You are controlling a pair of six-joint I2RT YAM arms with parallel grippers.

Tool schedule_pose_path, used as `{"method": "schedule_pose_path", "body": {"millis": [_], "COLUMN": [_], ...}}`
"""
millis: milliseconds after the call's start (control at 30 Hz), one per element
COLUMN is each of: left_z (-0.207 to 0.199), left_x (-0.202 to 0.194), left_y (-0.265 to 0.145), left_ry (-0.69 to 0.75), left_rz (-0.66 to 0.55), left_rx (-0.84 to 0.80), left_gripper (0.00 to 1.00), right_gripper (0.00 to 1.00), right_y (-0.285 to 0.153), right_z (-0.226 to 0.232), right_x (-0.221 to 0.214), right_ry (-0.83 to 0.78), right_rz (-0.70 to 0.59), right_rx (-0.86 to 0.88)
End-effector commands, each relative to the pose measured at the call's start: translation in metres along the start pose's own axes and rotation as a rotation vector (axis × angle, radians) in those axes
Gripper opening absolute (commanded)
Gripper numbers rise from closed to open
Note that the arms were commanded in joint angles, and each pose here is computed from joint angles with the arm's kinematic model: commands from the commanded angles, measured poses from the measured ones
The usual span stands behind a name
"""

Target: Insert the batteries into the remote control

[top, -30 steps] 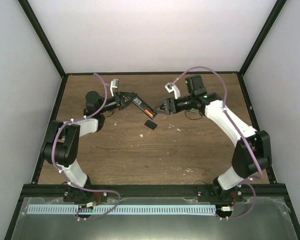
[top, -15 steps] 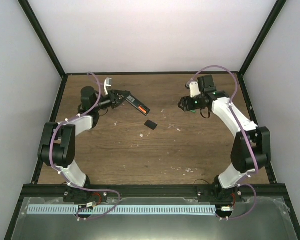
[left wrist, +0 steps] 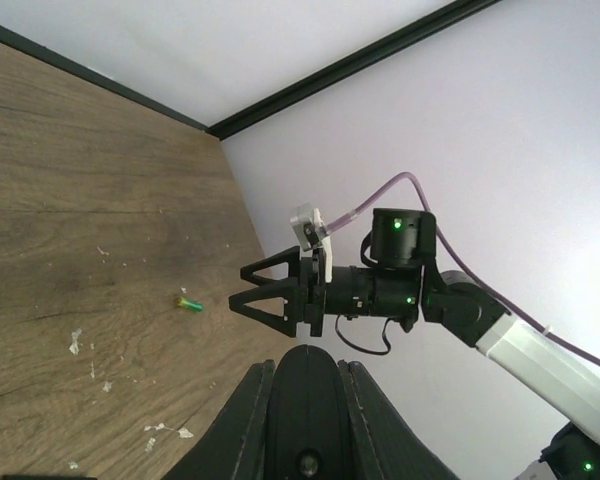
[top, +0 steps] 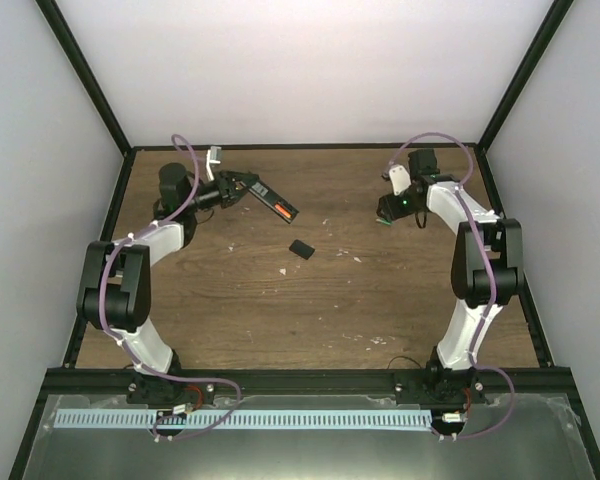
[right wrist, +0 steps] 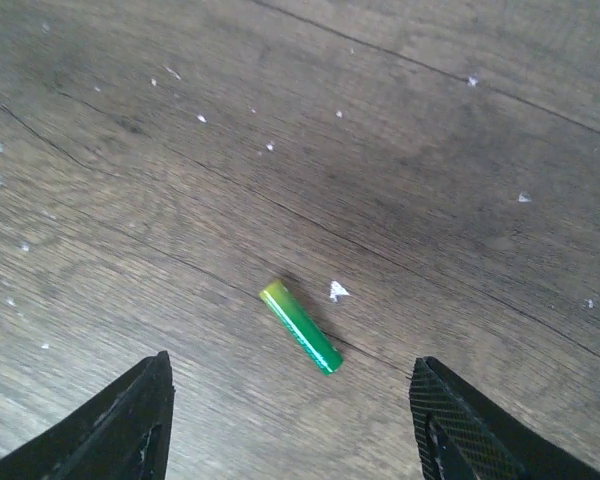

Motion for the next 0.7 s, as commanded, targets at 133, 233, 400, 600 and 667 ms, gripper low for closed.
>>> {"method": "schedule_pose_path", "body": {"millis": [133,233,400,600,667], "left_z": [0.009,0.012,0.015,0.019,0.02], "left_x": [0.009,0.011,0.015,0.017,0.018], "left_y": [0.005,0.007,0.01,0.011,0.012], "left_ry": [0.01,0.009,0.008,0.005,0.004], "left_rz": [-0.001,-0.002,-0.007,-0.008,-0.008], "left_rx": [-0.006,-0.003,-0.002,0.001,0.002], "left_gripper": [0.0,0.0,0.0,0.0,0.0], "right_gripper": [0.56,0.51,0.48,0.47,0.45], "right_y": [0.019,0.026,0.039,0.048,0.051], "right_z": [-0.015,-0.013,-0.015,-0.017,-0.018], "right_x": [-0.005,-0.008,-0.014,-0.019,-0.02], "right_ry": [-0.048,-0.044,-0.036,-0.035,-0.032], "right_rz": [0.03,0.047,0.086,0.103,0.11], "right_rx": [0.037,0.065,0.069,0.07,0.071]}}
Point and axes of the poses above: each gripper's point midway between its finger pads, its own y axis out along the fingers, its own z axis along the line the jaws close on, x = y × z, the point moved 6 cm from there along -y, back along the fingers, and after that the axes turned 10 degrees about y, right-handed, at the moved point
